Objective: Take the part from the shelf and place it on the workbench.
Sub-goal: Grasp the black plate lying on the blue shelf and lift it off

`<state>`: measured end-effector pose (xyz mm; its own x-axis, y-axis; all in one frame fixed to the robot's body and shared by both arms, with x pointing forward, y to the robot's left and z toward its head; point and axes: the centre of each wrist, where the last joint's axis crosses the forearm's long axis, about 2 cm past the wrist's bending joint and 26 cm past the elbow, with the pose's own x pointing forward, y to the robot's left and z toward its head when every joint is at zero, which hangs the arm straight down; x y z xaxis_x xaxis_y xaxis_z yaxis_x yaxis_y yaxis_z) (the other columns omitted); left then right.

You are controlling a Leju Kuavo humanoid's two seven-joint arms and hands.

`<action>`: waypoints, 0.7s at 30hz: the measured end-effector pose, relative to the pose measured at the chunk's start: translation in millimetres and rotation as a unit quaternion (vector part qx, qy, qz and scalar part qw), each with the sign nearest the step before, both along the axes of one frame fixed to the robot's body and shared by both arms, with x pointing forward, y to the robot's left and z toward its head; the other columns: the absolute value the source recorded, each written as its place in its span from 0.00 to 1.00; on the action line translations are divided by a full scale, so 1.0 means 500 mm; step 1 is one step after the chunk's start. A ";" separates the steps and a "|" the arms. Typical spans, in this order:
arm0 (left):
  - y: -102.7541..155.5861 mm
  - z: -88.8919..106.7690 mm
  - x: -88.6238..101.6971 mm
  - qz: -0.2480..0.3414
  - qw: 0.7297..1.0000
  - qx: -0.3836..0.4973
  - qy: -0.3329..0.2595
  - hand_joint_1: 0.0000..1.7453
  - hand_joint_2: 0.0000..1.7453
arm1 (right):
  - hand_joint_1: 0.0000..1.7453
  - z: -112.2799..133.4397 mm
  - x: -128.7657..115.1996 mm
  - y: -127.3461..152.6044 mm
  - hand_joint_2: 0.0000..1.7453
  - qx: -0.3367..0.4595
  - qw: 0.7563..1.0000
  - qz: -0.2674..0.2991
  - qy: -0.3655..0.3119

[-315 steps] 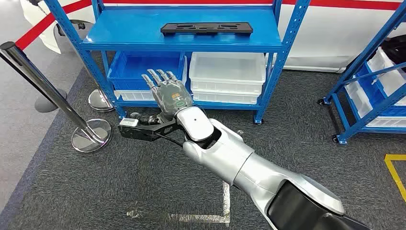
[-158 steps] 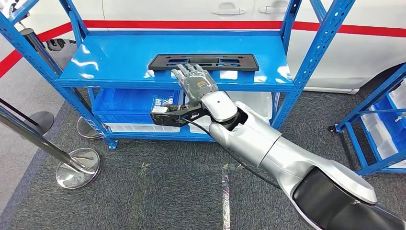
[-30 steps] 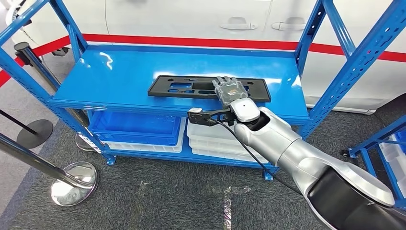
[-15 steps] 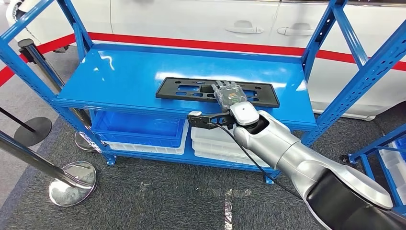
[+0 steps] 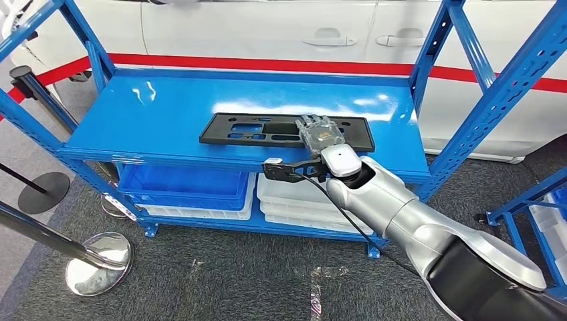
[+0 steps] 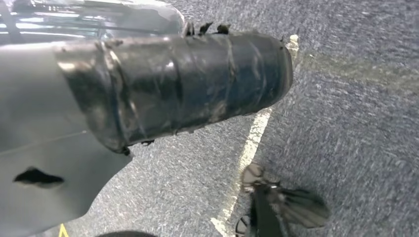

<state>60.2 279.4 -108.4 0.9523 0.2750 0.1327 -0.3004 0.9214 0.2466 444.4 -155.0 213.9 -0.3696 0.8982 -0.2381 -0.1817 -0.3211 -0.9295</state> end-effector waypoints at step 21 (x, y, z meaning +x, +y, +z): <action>-0.002 0.000 0.003 -0.004 1.000 -0.004 -0.005 0.00 0.00 | 0.00 -0.014 -0.002 -0.002 1.00 -0.012 1.000 -0.002 0.005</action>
